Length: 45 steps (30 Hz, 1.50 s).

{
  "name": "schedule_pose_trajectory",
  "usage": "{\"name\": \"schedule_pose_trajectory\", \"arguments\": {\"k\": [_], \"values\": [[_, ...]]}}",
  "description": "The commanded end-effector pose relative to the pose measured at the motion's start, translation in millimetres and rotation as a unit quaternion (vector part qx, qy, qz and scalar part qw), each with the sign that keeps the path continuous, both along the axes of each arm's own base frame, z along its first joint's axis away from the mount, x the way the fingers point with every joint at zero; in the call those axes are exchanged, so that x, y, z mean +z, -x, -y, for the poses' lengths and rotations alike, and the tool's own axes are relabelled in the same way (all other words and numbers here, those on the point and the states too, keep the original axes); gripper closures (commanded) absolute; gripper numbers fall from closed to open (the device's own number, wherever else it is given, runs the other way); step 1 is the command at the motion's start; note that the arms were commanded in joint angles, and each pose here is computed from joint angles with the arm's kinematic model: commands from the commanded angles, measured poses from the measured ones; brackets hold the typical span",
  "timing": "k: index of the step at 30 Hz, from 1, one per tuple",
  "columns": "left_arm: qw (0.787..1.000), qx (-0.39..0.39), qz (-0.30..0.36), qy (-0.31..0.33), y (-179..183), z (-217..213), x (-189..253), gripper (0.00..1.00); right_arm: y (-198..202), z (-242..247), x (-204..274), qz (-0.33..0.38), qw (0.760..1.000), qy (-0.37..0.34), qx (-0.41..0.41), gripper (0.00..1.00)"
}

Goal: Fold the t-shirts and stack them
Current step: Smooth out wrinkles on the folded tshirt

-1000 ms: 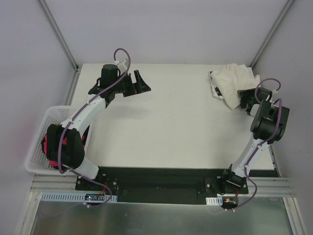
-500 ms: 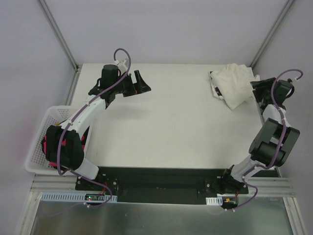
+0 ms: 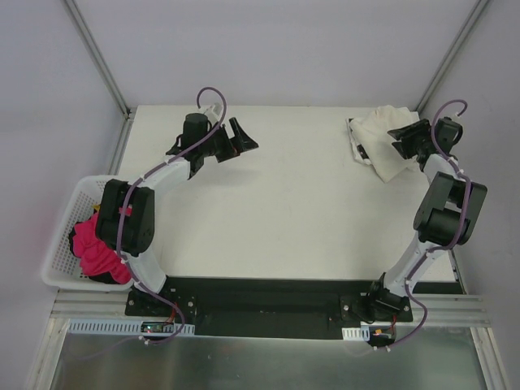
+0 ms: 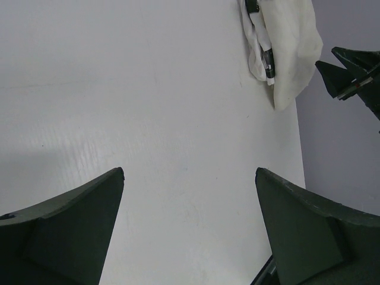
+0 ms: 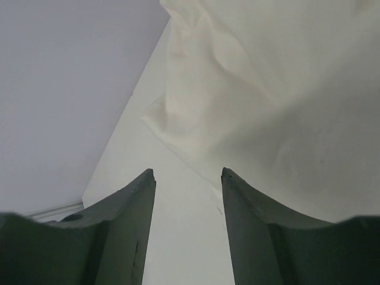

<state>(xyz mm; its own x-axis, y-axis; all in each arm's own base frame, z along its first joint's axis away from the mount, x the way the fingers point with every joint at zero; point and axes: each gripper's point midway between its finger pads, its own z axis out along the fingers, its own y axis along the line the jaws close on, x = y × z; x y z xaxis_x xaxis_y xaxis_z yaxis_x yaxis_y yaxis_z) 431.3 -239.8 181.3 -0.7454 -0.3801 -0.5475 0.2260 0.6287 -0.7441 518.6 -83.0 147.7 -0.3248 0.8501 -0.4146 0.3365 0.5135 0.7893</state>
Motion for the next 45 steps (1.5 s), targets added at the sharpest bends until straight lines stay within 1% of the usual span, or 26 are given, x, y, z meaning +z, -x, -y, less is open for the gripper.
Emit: {"name": "schedule_pose_trajectory", "arguments": {"k": [1,3,4,5,7,10,11,12,14,15,17,18,19,21,22,24,26,28,29,30,32,33,35,36,40,45], "values": [[0.997,-0.033,0.043,0.051,-2.7,20.5,25.7,0.09,-27.6,17.0,50.8,0.061,0.998,0.033,0.007,0.52],[0.997,-0.042,0.053,0.048,-1.0,21.7,29.0,0.09,-36.3,22.0,37.3,0.042,0.999,0.029,0.009,0.55],[0.996,-0.049,0.062,0.047,1.4,22.1,35.1,0.09,-47.0,26.4,56.2,0.060,0.997,0.043,0.013,0.56],[0.995,-0.052,0.070,0.044,2.2,21.7,38.8,0.09,-52.9,29.1,41.5,0.044,0.998,0.039,0.014,0.56],[0.993,-0.062,0.093,0.031,6.0,19.8,48.2,0.09,-64.0,36.6,53.6,0.052,0.997,0.049,0.012,0.54],[0.989,-0.080,0.128,0.009,13.9,17.2,60.6,0.08,-76.4,45.1,41.8,0.042,0.998,0.050,0.014,0.53],[0.989,-0.082,0.126,0.002,17.3,15.3,59.8,0.08,-84.6,50.3,56.5,0.059,0.996,0.059,0.013,0.53],[0.987,-0.085,0.136,-0.007,19.0,14.3,61.0,0.08,-87.7,52.7,37.8,0.039,0.998,0.052,0.011,0.55],[0.985,-0.090,0.145,-0.013,26.3,15.2,65.0,0.08,-96.6,59.6,38.7,0.046,0.997,0.058,0.010,0.60],[0.985,-0.093,0.148,-0.016,28.5,15.4,65.1,0.08,-99.5,64.8,24.2,0.035,0.998,0.051,0.006,0.67],[0.984,-0.093,0.148,-0.015,34.5,15.3,67.6,0.08,-103.6,67.4,13.4,0.031,0.999,0.038,0.007,0.75],[0.985,-0.092,0.145,-0.014,37.0,14.5,67.9,0.08,-105.7,72.4,14.1,0.034,0.999,0.027,0.002,0.85],[0.984,-0.092,0.149,-0.013,41.2,13.2,73.7,0.08,-107.5,75.3,-0.2,0.027,0.999,0.017,-0.002,0.91],[0.985,-0.092,0.144,-0.021,47.7,10.3,73.0,0.08,-110.3,83.3,-5.0,0.035,0.999,-0.006,-0.009,0.99],[0.983,-0.091,0.155,-0.022,53.2,7.7,82.3,0.08,-111.0,85.9,-12.8,0.033,0.999,-0.016,-0.011,0.99],[0.981,-0.096,0.166,-0.033,60.7,4.3,83.3,0.08,-110.9,88.8,-16.8,0.035,0.999,-0.028,-0.010,0.99],[0.978,-0.093,0.180,-0.054,68.8,-3.9,86.1,0.07,-108.4,90.4,-23.8,0.029,0.999,-0.036,-0.010,0.98],[0.975,-0.085,0.192,-0.071,75.1,-11.1,89.7,0.06,-102.9,91.0,-31.8,0.020,0.999,-0.040,-0.009,0.93],[0.973,-0.087,0.199,-0.084,77.4,-14.2,86.5,0.06,-101.3,89.6,-33.2,0.017,0.999,-0.042,-0.007,0.88],[0.971,-0.086,0.203,-0.090,79.4,-16.7,86.7,0.06,-99.1,88.9,-36.2,0.014,0.999,-0.043,-0.004,0.77],[0.969,-0.077,0.206,-0.108,83.3,-24.0,85.4,0.05,-93.3,88.9,-46.6,0.001,0.999,-0.045,-0.002,0.68],[0.969,-0.076,0.207,-0.112,84.7,-26.2,85.7,0.04,-91.3,88.9,-48.8,-0.001,0.999,-0.048,0.000,0.57],[0.969,-0.073,0.204,-0.121,88.9,-30.2,84.6,0.04,-85.9,89.1,-58.8,-0.013,0.998,-0.053,-0.002,0.51],[0.969,-0.071,0.203,-0.123,90.7,-31.6,84.5,0.04,-82.8,90.4,-63.0,-0.019,0.998,-0.054,-0.005,0.45],[0.967,-0.058,0.212,-0.128,96.9,-38.3,91.3,0.04,-73.6,87.7,-78.7,-0.040,0.997,-0.067,-0.005,0.40],[0.964,-0.040,0.221,-0.143,97.4,-46.7,101.4,0.03,-58.2,83.2,-96.5,-0.068,0.994,-0.079,-0.013,0.38]]}}
